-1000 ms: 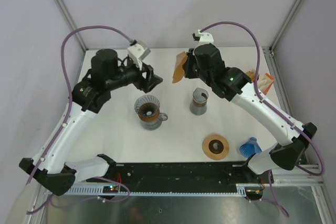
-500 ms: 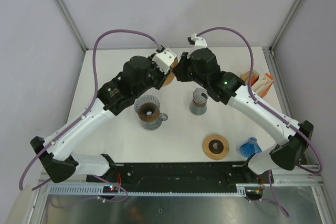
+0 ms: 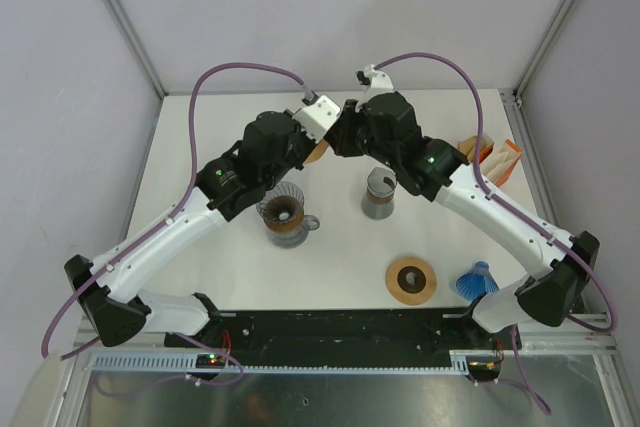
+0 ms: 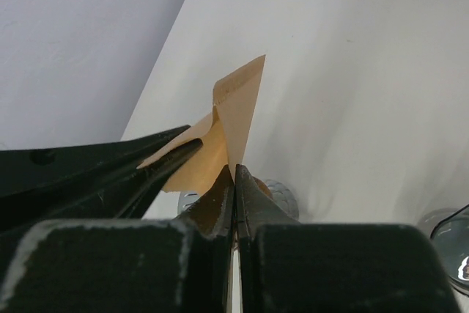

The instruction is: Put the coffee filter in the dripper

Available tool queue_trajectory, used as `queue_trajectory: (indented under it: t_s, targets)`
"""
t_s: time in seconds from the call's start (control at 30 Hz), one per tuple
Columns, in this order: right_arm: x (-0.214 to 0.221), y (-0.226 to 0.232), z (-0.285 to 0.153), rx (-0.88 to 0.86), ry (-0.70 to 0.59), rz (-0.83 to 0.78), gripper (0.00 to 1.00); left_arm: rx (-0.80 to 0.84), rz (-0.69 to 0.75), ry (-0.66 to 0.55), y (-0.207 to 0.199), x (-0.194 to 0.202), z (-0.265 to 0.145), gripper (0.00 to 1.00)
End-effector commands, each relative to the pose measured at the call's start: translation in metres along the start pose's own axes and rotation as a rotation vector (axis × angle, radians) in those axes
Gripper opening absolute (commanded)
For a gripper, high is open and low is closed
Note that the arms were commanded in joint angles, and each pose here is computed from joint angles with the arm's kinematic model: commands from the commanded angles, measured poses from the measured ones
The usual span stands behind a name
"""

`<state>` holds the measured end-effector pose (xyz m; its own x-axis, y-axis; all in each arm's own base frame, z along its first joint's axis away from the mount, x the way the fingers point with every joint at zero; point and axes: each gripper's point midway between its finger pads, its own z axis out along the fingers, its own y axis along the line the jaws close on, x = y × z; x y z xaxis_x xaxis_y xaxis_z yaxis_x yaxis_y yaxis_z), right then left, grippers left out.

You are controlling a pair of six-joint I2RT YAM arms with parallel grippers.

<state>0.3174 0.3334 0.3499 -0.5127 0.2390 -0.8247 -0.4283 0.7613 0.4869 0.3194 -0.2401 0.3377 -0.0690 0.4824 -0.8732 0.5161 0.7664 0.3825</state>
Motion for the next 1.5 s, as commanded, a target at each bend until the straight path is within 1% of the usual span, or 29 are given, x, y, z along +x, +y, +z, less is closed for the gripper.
queue_trajectory:
  t_s: [0.0, 0.03, 0.07, 0.1, 0.17, 0.2, 0.23, 0.3, 0.33, 0.37, 0.5, 0.53, 0.6, 0.67, 0.83, 0.9, 0.97, 1.03, 1.13, 1.17, 1.23, 1.3, 1.37, 1.47]
  targets:
    - [-0.015, 0.014, -0.014, -0.066, -0.057, 0.004, 0.0, -0.071, -0.008, -0.05, 0.015, -0.014, -0.004, 0.07]
    - [-0.016, 0.014, -0.015, -0.068, -0.062, -0.002, 0.01, -0.082, -0.016, -0.048, 0.017, -0.014, -0.005, 0.04]
    - [-0.015, 0.012, -0.014, -0.064, -0.065, -0.005, 0.05, -0.086, -0.025, -0.052, 0.018, -0.015, -0.007, 0.03]
    - [-0.015, 0.012, -0.013, -0.062, -0.071, -0.007, 0.14, -0.086, -0.041, -0.057, 0.018, -0.016, -0.008, 0.01]
    - [-0.012, 0.012, -0.008, -0.055, -0.077, -0.011, 0.29, -0.078, -0.072, -0.071, 0.018, -0.019, -0.013, 0.01]
    - [-0.009, 0.013, -0.004, -0.057, -0.073, -0.014, 0.35, -0.07, -0.085, -0.076, 0.017, -0.02, -0.014, 0.0]
    - [-0.008, 0.016, -0.001, -0.067, -0.073, -0.02, 0.38, -0.064, -0.098, -0.079, 0.016, -0.021, -0.016, 0.0]
    - [-0.004, 0.017, 0.005, -0.068, -0.071, -0.023, 0.41, -0.047, -0.124, -0.079, 0.014, -0.021, -0.019, 0.0]
    - [-0.003, 0.016, 0.008, -0.061, -0.072, -0.022, 0.4, -0.035, -0.142, -0.078, 0.014, -0.021, -0.021, 0.0]
    - [-0.002, 0.014, 0.01, -0.053, -0.072, -0.021, 0.37, -0.023, -0.157, -0.079, 0.014, -0.022, -0.022, 0.0]
    - [0.004, 0.006, 0.016, -0.012, -0.061, -0.024, 0.08, -0.028, -0.203, -0.076, 0.03, -0.021, -0.026, 0.01]
    - [0.004, 0.003, 0.016, -0.001, -0.058, -0.025, 0.04, -0.038, -0.213, -0.069, 0.038, -0.018, -0.026, 0.01]
    - [0.007, -0.002, 0.015, 0.017, -0.044, -0.03, 0.01, -0.05, -0.226, -0.059, 0.049, -0.013, -0.026, 0.01]
    - [0.012, -0.006, 0.014, 0.029, -0.016, -0.035, 0.0, -0.054, -0.228, -0.042, 0.056, -0.005, -0.027, 0.01]
    - [0.025, -0.007, 0.017, 0.027, 0.059, -0.055, 0.0, -0.046, -0.207, 0.009, 0.055, 0.014, -0.029, 0.01]
    - [0.028, 0.0, 0.016, -0.014, 0.075, -0.076, 0.07, -0.046, -0.2, 0.02, 0.056, 0.018, -0.031, 0.01]
    - [0.028, 0.01, 0.011, -0.078, 0.076, -0.131, 0.2, -0.045, -0.188, 0.03, 0.058, 0.02, -0.034, 0.01]
    - [0.023, 0.017, 0.0, -0.127, 0.05, -0.221, 0.3, -0.04, -0.167, 0.041, 0.061, 0.022, -0.037, 0.01]
    - [0.015, 0.029, -0.021, -0.214, -0.014, -0.403, 0.44, -0.015, -0.146, 0.057, 0.063, 0.026, -0.041, 0.01]
    - [0.015, 0.034, -0.031, -0.251, -0.032, -0.458, 0.47, 0.007, -0.142, 0.065, 0.061, 0.028, -0.043, 0.01]
    - [0.018, 0.045, -0.046, -0.333, -0.059, -0.603, 0.51, 0.049, -0.135, 0.077, 0.057, 0.03, -0.047, 0.0]
    - [0.031, 0.059, -0.06, -0.424, -0.064, -0.777, 0.54, 0.092, -0.13, 0.099, 0.05, 0.034, -0.051, 0.0]
    - [0.051, 0.07, -0.069, -0.499, -0.057, -1.018, 0.58, 0.156, -0.13, 0.125, 0.039, 0.039, -0.055, 0.0]
    - [0.08, 0.087, -0.076, -0.56, -0.056, -1.318, 0.64, 0.221, -0.131, 0.168, 0.026, 0.05, -0.061, 0.0]
